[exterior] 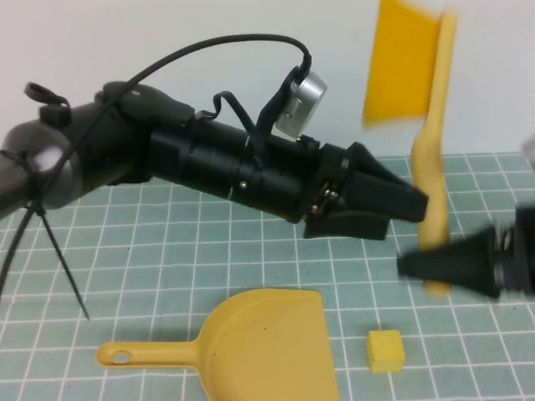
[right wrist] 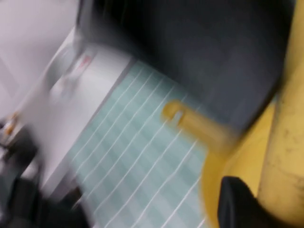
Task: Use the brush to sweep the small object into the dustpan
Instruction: Pick up the dustpan from the table
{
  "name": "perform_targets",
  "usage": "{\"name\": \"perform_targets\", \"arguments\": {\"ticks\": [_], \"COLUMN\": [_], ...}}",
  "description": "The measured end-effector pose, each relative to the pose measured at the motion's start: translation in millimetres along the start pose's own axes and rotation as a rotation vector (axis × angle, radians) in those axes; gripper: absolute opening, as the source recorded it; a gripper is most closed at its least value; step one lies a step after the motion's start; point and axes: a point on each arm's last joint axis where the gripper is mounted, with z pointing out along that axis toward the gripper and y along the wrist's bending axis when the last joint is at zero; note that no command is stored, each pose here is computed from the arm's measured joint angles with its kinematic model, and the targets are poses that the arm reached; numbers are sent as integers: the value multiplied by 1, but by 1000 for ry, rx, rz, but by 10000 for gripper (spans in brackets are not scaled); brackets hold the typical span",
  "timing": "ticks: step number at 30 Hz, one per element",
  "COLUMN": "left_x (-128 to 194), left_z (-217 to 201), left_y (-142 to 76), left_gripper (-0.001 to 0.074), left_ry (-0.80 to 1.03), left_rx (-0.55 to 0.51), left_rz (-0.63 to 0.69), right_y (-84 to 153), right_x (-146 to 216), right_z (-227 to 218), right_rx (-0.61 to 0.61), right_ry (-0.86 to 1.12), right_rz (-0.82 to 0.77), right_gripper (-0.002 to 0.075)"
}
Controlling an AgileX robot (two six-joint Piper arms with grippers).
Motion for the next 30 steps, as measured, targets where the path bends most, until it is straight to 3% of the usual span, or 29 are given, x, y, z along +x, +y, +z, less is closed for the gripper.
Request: {"name": "perform_targets", "arguments": {"ticks": [4, 6, 11, 13, 15, 23, 30], "left_x": [9, 18, 38, 41, 43, 48, 77], "left_z": [-14, -23, -40, -41, -39, -36, -46], "left_y": [3, 8, 26, 30, 31, 33, 63], "left_gripper": [617, 617, 616, 616, 616, 616, 616], "left_ry": [83, 164, 461, 562, 612, 721, 917], "left_rx": [-168, -315, -752, -869, -916, -905, -983], "left_rz": [24, 50, 196, 258, 296, 423, 397], "right_y": [6, 9, 1, -3, -7, -25, -38], "right_x": [-36, -47, -47, -37, -26, 25, 65], "right_z": [-10, -16, -32, -33, -32, -22, -17], "right_rx": [109, 183, 426, 464, 461, 438, 459], "right_ry": [-51, -7, 195, 290, 377, 542, 596], "right_rz": [-68, -94, 41, 132, 198, 349, 425], "right_gripper": [167, 167, 167, 167, 167, 167, 166]}}
